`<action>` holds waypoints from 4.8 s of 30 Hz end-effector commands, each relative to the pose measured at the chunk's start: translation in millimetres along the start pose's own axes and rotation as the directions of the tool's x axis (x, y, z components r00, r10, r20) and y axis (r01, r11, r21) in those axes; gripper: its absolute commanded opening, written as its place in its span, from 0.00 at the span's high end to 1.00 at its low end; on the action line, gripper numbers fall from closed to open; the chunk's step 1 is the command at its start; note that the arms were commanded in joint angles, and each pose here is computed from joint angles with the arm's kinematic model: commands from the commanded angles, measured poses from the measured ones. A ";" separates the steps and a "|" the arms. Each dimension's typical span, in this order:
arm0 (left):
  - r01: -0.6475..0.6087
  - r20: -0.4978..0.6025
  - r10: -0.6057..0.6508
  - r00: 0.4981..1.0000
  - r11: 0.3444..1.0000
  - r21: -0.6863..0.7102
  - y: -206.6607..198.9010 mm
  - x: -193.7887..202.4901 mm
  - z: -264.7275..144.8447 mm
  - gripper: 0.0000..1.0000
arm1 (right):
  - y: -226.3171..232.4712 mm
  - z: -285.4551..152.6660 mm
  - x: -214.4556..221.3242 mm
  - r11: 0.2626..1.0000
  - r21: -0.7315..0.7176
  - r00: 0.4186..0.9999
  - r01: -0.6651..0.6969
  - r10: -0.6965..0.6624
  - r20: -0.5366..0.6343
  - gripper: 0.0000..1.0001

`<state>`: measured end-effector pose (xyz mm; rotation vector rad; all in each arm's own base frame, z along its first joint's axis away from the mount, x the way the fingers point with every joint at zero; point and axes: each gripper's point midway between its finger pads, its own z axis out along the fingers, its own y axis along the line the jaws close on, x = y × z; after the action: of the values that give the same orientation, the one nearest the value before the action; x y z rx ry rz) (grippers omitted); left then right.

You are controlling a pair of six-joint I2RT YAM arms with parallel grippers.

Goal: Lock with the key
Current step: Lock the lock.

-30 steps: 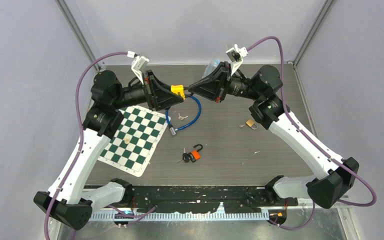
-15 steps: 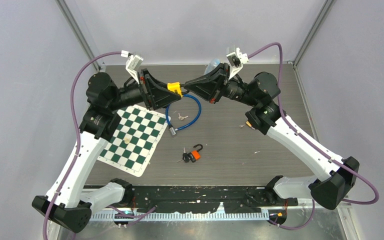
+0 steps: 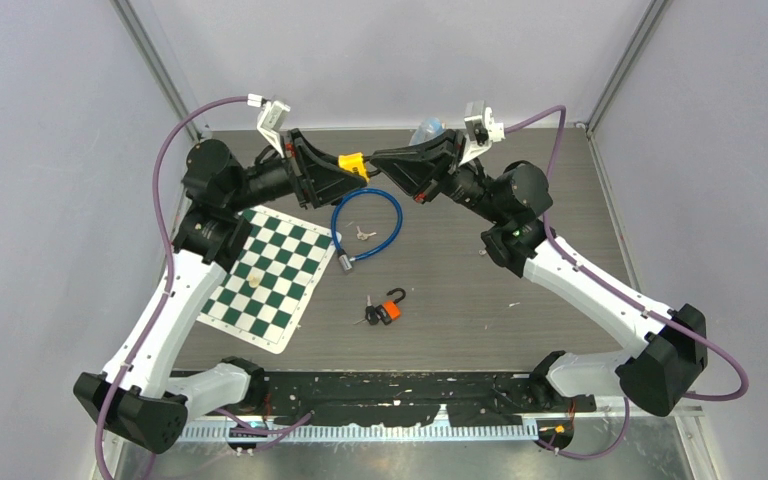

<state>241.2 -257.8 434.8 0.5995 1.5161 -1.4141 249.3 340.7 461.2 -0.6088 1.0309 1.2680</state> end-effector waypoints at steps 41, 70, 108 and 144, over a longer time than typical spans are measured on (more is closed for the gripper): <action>0.108 -0.108 -0.093 0.990 0.985 0.136 -18.2 15.1 -15.4 1.00 | 24.5 -17.7 2.3 0.945 -0.043 0.925 -0.323 0.305 -0.227 0.35; 0.052 -0.106 -0.045 0.993 0.996 0.066 -12.5 19.8 -21.1 1.00 | 17.5 -12.5 11.1 0.940 0.061 0.918 -0.334 0.340 -0.207 0.37; 0.031 -0.077 -0.026 0.997 0.997 0.065 -26.9 9.1 -28.3 1.00 | 31.3 -20.4 -14.9 0.940 0.017 0.933 -0.340 0.340 -0.117 0.95; 0.053 -0.048 -0.049 0.998 0.995 0.084 -25.6 5.1 -26.4 1.00 | 25.5 -6.7 1.3 0.921 -0.006 0.903 -0.390 0.381 -0.198 0.63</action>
<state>213.6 -239.9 424.5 0.5976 1.6095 -1.5266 228.1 341.8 437.3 -0.5568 1.4075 1.6046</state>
